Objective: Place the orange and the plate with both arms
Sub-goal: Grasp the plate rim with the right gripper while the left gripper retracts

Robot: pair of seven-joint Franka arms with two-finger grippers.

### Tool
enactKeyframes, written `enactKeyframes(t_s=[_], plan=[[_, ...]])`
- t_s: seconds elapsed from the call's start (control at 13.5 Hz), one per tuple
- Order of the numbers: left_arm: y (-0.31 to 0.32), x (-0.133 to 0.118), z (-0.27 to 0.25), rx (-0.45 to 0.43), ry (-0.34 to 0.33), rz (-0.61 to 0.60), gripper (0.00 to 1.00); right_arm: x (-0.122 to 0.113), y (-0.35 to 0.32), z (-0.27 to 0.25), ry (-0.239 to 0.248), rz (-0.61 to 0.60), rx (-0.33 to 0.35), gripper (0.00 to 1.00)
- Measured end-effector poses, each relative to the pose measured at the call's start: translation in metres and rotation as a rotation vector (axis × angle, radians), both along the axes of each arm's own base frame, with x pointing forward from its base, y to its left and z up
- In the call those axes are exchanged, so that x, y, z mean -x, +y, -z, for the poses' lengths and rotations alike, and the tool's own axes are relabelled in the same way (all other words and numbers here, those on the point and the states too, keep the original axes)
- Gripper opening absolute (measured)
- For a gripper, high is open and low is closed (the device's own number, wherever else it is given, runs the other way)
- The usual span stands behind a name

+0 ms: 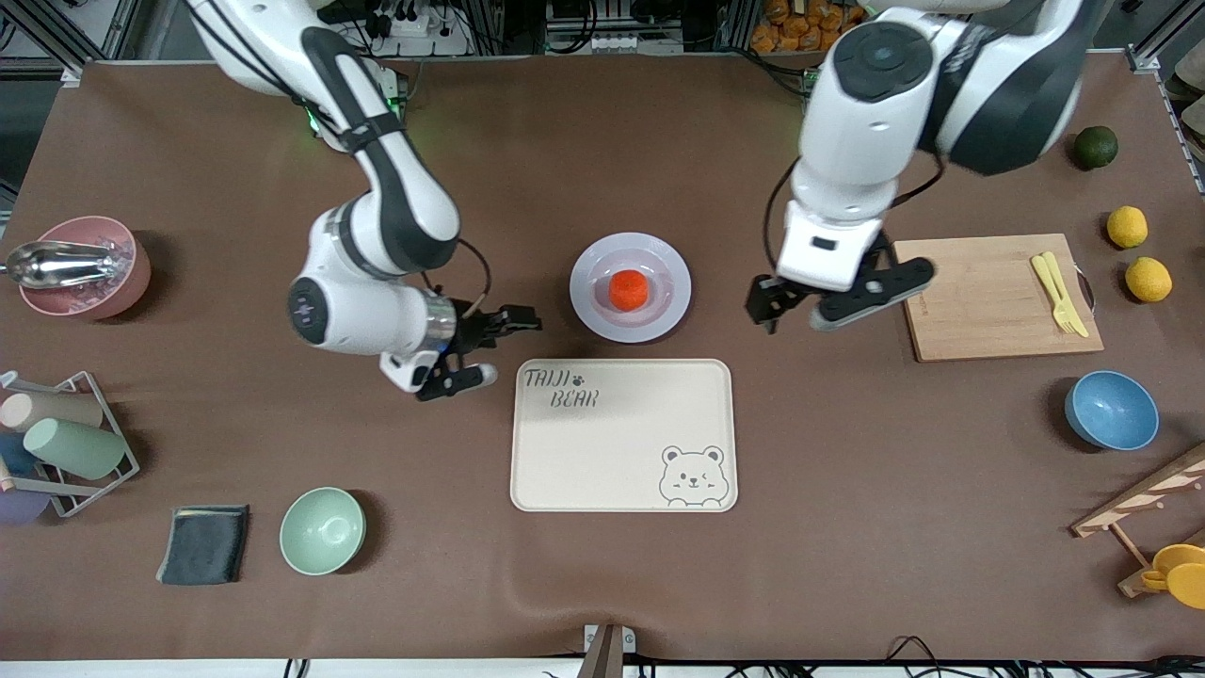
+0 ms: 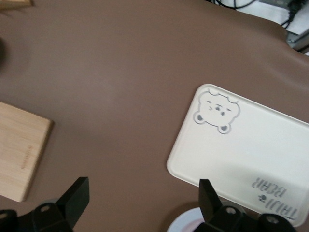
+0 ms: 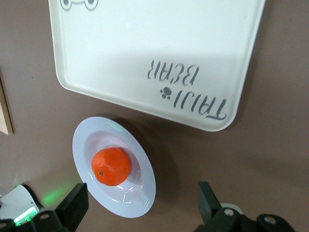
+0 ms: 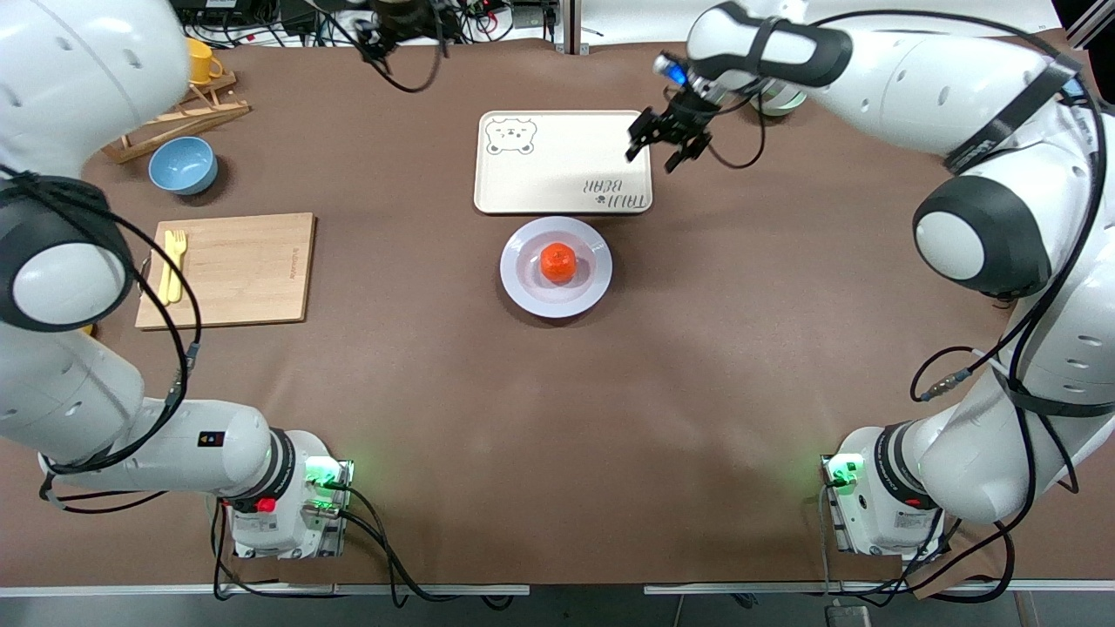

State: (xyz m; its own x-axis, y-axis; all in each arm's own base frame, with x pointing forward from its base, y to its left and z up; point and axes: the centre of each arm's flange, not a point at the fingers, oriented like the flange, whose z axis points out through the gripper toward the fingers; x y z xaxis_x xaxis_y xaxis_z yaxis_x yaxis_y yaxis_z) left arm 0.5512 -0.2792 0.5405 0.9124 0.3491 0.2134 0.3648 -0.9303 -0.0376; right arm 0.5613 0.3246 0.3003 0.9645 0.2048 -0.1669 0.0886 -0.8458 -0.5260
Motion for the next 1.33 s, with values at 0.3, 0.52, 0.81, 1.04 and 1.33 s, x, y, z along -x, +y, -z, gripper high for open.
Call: enactKeyframes(t_s=[0.3, 0.52, 0.81, 1.04, 1.33], plan=[[0.084, -0.007, -0.044, -0.031, 0.038, 0.155, 1.0, 0.033, 0.008, 0.047, 0.096, 0.053, -0.092, 1.0], [0.18, -0.006, -0.073, 0.019, 0.09, 0.227, 1.0, 0.06, -0.006, 0.091, 0.1, 0.054, -0.21, 1.0], [0.216, 0.004, -0.093, 0.026, 0.125, 0.264, 1.0, 0.084, -0.014, 0.14, 0.106, 0.081, -0.312, 1.0], [0.216, 0.01, -0.109, 0.031, 0.14, 0.273, 1.0, 0.106, 0.006, 0.171, 0.109, 0.106, -0.378, 1.0], [0.234, 0.011, -0.108, 0.08, 0.163, 0.301, 1.0, 0.12, 0.027, 0.174, 0.117, 0.136, -0.42, 1.0]])
